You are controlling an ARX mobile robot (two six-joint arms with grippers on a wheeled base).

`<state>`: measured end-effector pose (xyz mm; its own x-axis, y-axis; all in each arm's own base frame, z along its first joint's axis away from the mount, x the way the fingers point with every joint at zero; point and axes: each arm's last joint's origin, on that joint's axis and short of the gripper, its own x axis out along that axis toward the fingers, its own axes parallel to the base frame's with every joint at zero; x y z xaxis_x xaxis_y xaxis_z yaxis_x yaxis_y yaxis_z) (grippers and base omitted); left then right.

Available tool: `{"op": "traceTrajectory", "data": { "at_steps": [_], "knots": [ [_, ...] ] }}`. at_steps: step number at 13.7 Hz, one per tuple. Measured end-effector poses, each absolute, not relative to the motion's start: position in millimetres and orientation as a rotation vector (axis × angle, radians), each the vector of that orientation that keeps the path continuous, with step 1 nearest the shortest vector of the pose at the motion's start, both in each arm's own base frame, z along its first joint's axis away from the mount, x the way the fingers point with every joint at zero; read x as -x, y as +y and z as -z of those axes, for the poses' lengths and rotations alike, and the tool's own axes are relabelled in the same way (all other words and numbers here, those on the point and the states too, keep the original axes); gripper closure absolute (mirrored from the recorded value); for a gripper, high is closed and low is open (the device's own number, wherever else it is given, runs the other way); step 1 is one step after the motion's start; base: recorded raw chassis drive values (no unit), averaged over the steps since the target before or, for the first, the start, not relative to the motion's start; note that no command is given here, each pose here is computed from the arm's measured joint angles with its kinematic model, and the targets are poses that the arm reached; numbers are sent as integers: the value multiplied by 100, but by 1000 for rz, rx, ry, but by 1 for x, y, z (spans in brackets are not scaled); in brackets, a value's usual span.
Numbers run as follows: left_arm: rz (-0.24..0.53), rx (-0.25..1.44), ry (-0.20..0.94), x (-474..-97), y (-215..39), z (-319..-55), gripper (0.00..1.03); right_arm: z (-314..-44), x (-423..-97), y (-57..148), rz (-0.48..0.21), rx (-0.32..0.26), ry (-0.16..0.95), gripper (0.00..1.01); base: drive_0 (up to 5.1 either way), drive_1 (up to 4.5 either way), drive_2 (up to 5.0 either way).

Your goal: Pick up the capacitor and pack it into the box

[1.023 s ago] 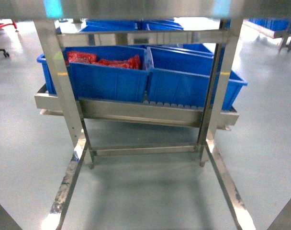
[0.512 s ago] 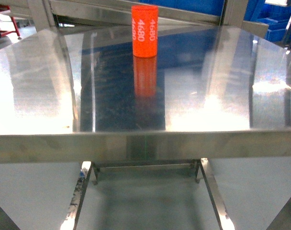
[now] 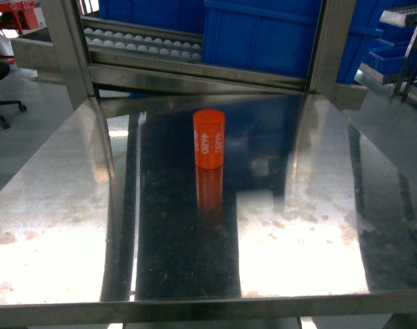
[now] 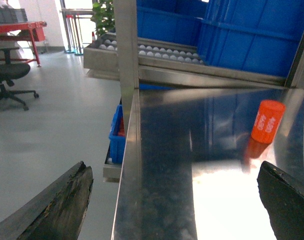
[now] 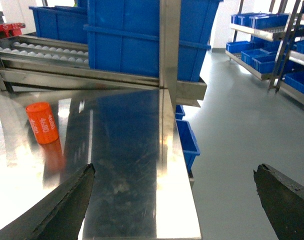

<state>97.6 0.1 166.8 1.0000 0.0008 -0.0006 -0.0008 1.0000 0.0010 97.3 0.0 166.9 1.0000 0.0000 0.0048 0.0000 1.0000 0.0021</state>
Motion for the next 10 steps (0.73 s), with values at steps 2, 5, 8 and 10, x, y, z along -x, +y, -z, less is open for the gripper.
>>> {"op": "traceTrajectory", "data": {
  "at_steps": [2, 5, 8, 10],
  "knots": [
    [-1, -1, -2, -98, 0, -167, 5, -167, -97, 0, 0, -2, -7, 3, 0, 0, 0],
    [-1, -1, 1, -98, 0, -167, 5, -167, -97, 0, 0, -2, -1, 3, 0, 0, 0],
    [-1, -1, 1, -98, 0, -167, 5, -167, -97, 0, 0, -3, -2, 3, 0, 0, 0],
    [-1, -1, 1, -98, 0, -167, 5, -167, -97, 0, 0, -2, -2, 3, 0, 0, 0]
  ]
}}
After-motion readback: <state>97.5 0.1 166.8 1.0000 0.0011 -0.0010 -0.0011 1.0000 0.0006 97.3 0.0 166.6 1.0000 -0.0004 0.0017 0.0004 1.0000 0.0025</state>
